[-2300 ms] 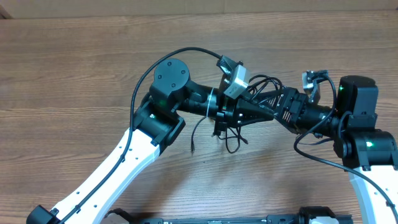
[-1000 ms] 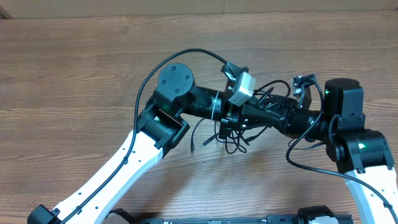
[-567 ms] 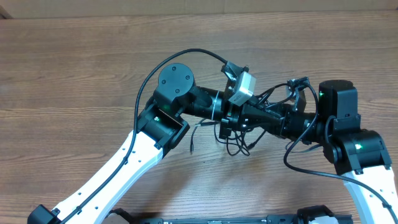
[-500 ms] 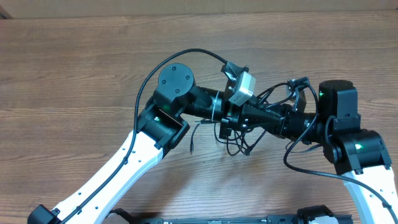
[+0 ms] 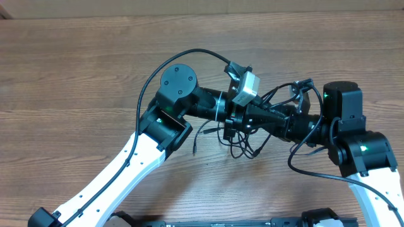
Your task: Untangle cables
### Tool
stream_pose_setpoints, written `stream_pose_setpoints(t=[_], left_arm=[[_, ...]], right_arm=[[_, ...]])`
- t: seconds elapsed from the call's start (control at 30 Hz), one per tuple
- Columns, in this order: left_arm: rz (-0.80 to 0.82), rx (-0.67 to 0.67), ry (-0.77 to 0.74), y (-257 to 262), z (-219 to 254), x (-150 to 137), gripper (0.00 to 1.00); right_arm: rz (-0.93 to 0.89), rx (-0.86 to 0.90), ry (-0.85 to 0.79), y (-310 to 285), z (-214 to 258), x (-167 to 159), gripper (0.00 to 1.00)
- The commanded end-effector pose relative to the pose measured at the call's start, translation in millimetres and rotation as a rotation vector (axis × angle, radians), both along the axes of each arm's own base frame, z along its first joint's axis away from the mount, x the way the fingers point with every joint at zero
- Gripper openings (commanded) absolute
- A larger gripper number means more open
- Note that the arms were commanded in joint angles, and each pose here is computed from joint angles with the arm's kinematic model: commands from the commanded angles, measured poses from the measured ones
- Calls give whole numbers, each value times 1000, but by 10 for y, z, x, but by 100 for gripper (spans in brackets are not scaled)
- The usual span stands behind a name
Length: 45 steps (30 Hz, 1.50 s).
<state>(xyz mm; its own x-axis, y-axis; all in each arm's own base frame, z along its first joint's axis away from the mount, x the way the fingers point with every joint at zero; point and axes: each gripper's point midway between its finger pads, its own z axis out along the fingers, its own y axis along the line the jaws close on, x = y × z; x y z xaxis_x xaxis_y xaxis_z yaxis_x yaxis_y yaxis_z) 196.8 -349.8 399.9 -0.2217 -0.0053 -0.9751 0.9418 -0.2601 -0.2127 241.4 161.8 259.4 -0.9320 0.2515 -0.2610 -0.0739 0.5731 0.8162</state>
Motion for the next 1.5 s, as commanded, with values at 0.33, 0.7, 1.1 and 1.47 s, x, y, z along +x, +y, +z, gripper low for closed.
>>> stream_pose_setpoints(t=[0.33,0.7,1.1,1.47], left_arm=[[61,-29,-29,-50,143,-22,4],[92,42,50,-32,-30,79,4],[221,124,168,343,-244,553,4],[270,117,175,474,-235,708,4]], right_arm=[[-32,79,109,59,89,-63,4],[-118,-53,46,-140,-57,93,4],[-574,-639,155,-1362,-652,91,4],[-765,-917,143,-1938,-622,1,4]])
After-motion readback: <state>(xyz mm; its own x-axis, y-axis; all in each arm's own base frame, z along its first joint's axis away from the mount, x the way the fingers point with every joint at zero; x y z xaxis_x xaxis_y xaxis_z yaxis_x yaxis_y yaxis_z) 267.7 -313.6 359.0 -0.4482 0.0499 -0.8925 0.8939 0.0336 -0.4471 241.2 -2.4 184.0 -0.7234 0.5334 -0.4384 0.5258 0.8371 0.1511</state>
